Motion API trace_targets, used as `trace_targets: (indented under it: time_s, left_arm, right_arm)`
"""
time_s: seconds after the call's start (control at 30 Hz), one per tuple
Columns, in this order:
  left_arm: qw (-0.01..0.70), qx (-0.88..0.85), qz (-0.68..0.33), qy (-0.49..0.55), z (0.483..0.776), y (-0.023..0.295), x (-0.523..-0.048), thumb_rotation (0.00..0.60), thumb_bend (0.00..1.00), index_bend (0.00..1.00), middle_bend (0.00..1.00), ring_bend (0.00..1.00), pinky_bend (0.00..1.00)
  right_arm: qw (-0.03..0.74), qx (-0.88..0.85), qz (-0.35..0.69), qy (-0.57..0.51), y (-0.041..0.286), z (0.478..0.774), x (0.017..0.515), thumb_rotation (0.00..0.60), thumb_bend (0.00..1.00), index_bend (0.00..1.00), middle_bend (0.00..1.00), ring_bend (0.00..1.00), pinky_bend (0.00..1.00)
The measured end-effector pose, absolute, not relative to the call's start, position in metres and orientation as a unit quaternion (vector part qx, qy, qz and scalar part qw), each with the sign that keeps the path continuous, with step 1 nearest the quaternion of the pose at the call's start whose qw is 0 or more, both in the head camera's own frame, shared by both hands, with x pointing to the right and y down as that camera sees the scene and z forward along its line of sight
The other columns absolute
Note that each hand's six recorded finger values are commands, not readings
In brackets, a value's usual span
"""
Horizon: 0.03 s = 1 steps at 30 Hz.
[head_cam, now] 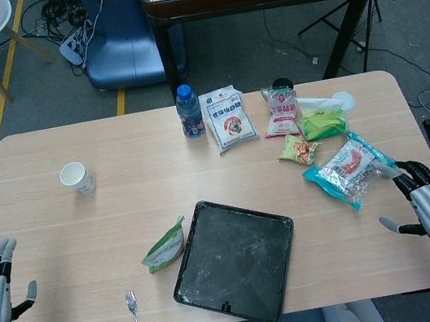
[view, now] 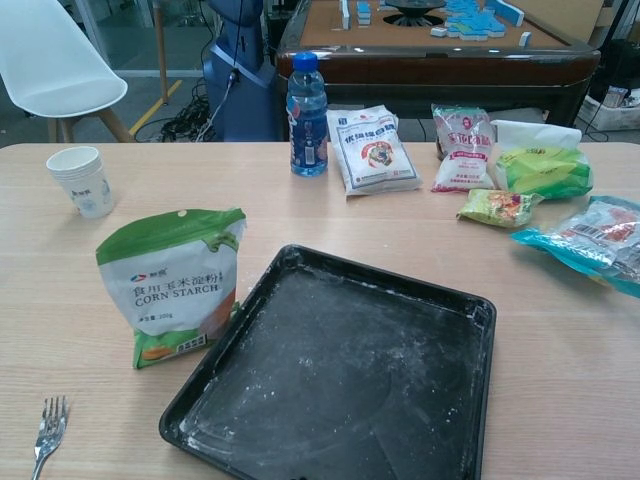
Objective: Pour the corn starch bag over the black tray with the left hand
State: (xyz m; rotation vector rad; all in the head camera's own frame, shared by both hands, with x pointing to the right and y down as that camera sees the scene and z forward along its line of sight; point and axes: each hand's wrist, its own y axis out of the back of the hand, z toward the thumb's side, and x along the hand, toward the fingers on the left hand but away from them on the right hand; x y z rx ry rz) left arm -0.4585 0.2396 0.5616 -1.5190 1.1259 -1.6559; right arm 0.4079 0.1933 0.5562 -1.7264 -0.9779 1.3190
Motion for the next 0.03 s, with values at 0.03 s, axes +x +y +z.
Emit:
trace_targets:
  time_s: [0.03]
  left_arm:
    - [0.313,-0.573,-0.626,0.426,0.5606,0.2411,-0.4581,0.600,0.36,0.00,0.04,0.10,0.20]
  right_arm:
    - [0.370,-0.673,0.515,-0.381,0.1936,0.5564,0.4079,0.600,0.18,0.13,0.29,0.13,0.12]
